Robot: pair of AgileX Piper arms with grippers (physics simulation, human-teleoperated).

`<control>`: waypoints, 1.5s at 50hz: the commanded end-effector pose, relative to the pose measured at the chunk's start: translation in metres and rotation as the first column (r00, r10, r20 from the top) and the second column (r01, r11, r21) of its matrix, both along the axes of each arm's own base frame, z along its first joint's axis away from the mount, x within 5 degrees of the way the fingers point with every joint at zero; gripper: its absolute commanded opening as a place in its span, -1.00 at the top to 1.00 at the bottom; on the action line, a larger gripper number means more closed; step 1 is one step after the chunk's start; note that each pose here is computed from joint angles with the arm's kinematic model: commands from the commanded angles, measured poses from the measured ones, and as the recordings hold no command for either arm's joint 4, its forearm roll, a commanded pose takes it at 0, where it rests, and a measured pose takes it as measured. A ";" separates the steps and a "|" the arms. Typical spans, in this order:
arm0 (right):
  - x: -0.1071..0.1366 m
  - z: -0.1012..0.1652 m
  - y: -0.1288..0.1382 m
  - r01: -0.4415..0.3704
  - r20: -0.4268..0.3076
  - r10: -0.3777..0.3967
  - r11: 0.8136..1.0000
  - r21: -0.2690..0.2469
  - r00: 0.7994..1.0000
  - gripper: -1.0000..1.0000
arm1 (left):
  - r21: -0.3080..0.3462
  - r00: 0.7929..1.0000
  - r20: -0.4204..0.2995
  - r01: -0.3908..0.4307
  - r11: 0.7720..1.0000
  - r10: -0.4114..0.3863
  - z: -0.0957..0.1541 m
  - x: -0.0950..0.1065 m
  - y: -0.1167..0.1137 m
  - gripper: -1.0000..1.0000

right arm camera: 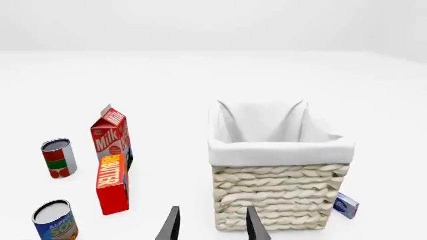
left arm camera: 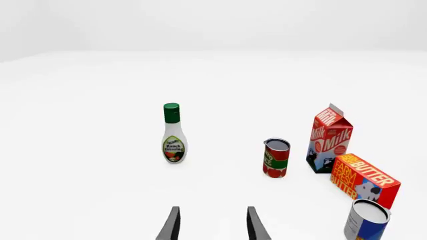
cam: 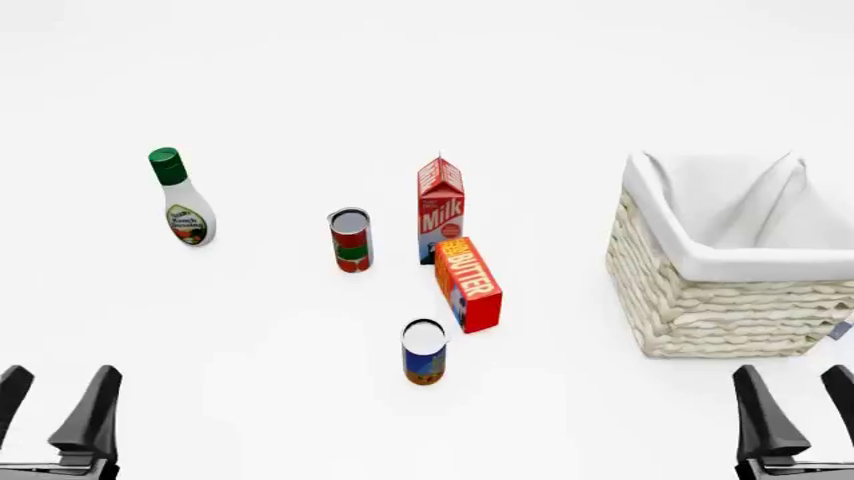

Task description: Pick the alphabet soup and place it in the basket.

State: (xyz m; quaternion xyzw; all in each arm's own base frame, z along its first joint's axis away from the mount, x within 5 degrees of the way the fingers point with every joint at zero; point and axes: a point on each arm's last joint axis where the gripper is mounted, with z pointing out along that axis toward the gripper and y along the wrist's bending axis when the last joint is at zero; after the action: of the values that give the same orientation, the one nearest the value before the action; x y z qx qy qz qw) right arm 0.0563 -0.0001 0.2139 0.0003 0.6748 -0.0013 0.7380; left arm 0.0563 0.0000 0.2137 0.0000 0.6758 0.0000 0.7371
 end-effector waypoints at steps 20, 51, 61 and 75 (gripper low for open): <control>-0.002 0.011 0.001 -0.013 0.018 0.013 1.000 -0.014 1.000 -1.00 | 0.000 1.000 -0.001 0.000 1.000 0.000 0.001 0.000 0.000 -1.00; -0.011 0.039 0.012 -0.251 0.058 0.253 0.967 -0.041 0.966 -1.00 | 0.000 1.000 -0.001 0.000 1.000 0.000 0.001 0.000 0.000 -1.00; -0.013 0.042 0.016 -0.330 0.059 0.333 0.942 -0.051 0.941 -1.00 | 0.000 1.000 -0.001 0.000 1.000 0.000 0.001 0.000 0.000 -1.00; -0.017 0.051 0.019 -0.435 0.070 0.439 0.898 -0.069 0.896 -1.00 | 0.000 1.000 -0.001 0.000 1.000 0.000 0.001 0.000 0.000 -1.00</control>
State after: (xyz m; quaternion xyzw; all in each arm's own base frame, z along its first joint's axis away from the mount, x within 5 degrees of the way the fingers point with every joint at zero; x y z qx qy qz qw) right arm 0.0415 0.0166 0.2602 -0.1420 0.6345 0.1218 0.7500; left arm 0.0566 0.0000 0.2144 0.0000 0.6761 0.0000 0.7368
